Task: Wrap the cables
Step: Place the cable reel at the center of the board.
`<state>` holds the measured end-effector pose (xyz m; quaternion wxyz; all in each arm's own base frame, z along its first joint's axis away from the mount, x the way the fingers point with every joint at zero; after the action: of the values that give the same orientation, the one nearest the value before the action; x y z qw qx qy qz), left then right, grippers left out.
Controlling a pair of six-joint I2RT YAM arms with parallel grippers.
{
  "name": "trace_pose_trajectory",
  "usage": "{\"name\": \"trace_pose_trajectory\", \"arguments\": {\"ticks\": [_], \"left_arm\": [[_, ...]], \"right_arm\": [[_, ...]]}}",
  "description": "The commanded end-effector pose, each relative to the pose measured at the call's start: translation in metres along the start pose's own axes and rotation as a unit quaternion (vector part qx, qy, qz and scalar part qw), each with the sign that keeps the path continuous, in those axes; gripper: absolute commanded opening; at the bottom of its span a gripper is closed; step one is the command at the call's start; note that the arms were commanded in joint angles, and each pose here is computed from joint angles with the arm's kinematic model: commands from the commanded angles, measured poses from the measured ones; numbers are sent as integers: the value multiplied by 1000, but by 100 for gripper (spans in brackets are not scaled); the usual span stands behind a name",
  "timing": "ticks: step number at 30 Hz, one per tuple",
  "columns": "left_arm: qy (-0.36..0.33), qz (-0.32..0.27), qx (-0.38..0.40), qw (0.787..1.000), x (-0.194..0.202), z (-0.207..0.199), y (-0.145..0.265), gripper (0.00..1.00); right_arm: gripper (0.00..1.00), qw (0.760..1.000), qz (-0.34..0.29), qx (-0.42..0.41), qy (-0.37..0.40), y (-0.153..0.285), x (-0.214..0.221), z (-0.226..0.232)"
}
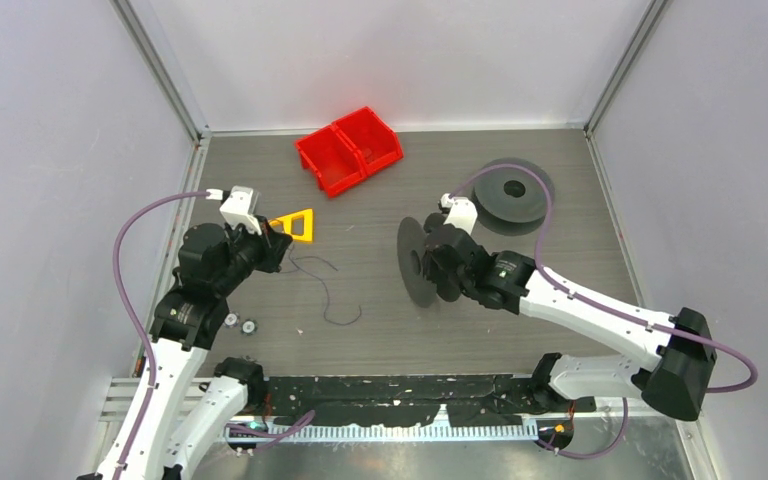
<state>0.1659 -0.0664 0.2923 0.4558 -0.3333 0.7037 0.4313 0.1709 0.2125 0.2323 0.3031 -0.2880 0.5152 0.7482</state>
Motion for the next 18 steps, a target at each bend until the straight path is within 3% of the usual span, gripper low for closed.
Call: {"name": "trace_pose_trajectory", "arguments": {"ticks": [1,8,18], "left_arm": [[-14,-23,3,1000,-8,-1,3,0],[-14,-23,4,1000,-8,-2,3,0],[-14,-24,2,1000,-8,-1,4,0]], "right_arm": [[28,999,-21,3,-39,-3,-5,10],[35,997,-31,-15,-72,-6,-1,17],[34,994,-34,-27,-104,-12,0,42]]}}
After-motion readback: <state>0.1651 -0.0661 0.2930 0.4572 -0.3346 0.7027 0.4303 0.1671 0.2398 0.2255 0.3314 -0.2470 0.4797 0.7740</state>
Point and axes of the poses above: each gripper's point midway between its finger pads, its own y axis back along the fingers, its own z axis along the line the jaws close on, x = y × z, the point moved 9 cm from there along y, back along the fingers, and after that the axes turned 2 degrees about -y, right-handed, at the moved point
